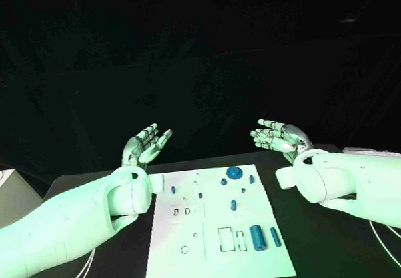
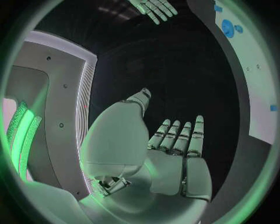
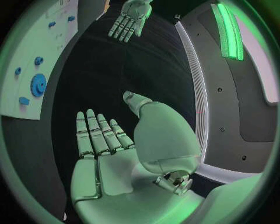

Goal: Assemble the parts on the task board

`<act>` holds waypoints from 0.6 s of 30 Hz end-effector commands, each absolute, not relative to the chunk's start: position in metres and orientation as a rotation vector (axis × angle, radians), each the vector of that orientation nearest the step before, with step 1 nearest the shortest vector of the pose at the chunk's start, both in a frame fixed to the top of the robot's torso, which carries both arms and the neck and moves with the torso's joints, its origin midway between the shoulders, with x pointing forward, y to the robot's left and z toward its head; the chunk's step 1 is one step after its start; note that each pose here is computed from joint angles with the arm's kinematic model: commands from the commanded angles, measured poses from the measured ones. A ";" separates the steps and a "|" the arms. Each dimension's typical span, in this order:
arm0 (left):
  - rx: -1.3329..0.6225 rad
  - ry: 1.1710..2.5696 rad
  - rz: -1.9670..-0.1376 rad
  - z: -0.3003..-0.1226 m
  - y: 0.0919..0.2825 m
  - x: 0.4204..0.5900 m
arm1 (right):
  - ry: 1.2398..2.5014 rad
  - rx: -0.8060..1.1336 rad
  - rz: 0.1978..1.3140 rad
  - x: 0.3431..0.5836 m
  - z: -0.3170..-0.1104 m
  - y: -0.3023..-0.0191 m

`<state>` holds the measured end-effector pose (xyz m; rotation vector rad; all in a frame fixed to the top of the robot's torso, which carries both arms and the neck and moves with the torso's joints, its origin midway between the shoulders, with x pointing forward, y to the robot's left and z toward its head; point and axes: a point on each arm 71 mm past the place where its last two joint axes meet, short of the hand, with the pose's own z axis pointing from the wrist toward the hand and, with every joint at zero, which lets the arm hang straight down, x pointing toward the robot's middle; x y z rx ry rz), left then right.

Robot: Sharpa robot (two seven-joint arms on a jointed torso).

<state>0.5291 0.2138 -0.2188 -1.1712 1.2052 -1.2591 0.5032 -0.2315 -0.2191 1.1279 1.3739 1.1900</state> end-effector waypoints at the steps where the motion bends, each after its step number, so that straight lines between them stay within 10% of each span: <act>1: -1.160 1.234 -1.407 -0.215 0.208 0.535 | 1.524 1.083 1.285 0.506 -0.220 -0.226; 6: -1.156 1.234 -1.416 -0.214 0.209 0.538 | 1.551 1.070 1.285 0.509 -0.219 -0.229; 7: -1.113 1.304 -1.415 -0.217 0.217 0.538 | 1.505 0.636 1.096 0.519 -0.208 -0.242; 18: -1.066 1.374 -1.450 -0.209 0.223 0.513 | 1.559 0.275 0.924 0.519 -0.196 -0.237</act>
